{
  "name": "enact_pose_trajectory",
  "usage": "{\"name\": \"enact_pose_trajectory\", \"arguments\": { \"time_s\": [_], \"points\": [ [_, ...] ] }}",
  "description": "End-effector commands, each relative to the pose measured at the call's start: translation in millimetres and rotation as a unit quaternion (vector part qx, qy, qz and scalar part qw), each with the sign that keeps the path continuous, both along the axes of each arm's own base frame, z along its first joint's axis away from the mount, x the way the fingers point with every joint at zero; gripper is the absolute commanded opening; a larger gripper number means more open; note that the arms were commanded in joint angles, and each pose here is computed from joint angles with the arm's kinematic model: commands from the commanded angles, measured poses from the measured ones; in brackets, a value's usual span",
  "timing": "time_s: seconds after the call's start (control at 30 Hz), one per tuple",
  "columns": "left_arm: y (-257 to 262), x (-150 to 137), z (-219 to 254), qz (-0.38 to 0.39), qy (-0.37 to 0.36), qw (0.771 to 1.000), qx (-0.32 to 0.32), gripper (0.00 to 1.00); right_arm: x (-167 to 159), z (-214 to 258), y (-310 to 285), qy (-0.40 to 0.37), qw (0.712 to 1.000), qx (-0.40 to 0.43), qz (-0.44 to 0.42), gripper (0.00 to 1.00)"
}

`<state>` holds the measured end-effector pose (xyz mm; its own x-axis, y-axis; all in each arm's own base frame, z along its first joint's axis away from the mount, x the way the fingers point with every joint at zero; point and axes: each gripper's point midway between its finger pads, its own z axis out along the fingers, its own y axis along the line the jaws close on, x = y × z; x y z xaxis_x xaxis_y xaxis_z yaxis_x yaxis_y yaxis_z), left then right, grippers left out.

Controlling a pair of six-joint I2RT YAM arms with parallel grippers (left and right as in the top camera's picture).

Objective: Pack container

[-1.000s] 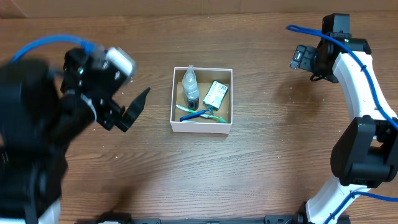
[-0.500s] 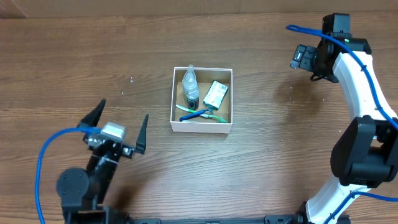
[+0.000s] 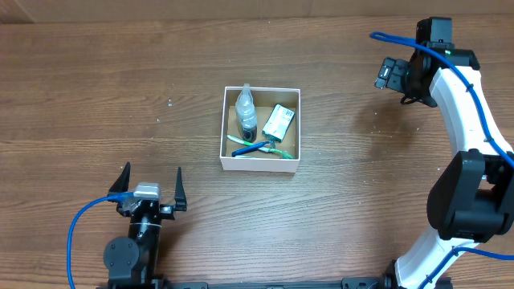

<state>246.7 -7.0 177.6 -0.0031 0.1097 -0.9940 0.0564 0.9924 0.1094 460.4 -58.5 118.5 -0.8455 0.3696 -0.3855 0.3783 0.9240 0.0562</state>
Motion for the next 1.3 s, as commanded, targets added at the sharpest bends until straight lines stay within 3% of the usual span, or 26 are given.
{"name": "enact_pose_trajectory", "arguments": {
  "time_s": [0.0,0.8,0.93,1.03,1.17,1.27],
  "points": [
    [15,0,-17,0.043,0.023,0.999,-0.006,1.0,5,24,-2,-0.031,0.999,-0.005,-0.005,1.0],
    [17,-1,-22,0.049,0.034,0.998,0.001,1.0,5,26,-2,-0.033,0.999,-0.005,-0.005,1.0],
    [17,-1,-22,0.049,0.034,0.998,0.001,1.0,-1,79,-1,-0.092,0.996,-0.011,-0.005,1.0],
    [17,-1,-22,0.049,0.034,0.998,0.001,1.0,-19,144,2,-0.166,0.986,-0.018,-0.003,1.0],
    [17,-1,-22,0.049,0.034,0.998,0.001,1.0,-63,238,19,-0.279,0.96,-0.025,0.011,1.0],
    [17,-1,-22,0.049,0.034,0.998,0.001,1.0,-92,279,58,-0.334,0.94,-0.02,0.062,1.0]
  ]
}}
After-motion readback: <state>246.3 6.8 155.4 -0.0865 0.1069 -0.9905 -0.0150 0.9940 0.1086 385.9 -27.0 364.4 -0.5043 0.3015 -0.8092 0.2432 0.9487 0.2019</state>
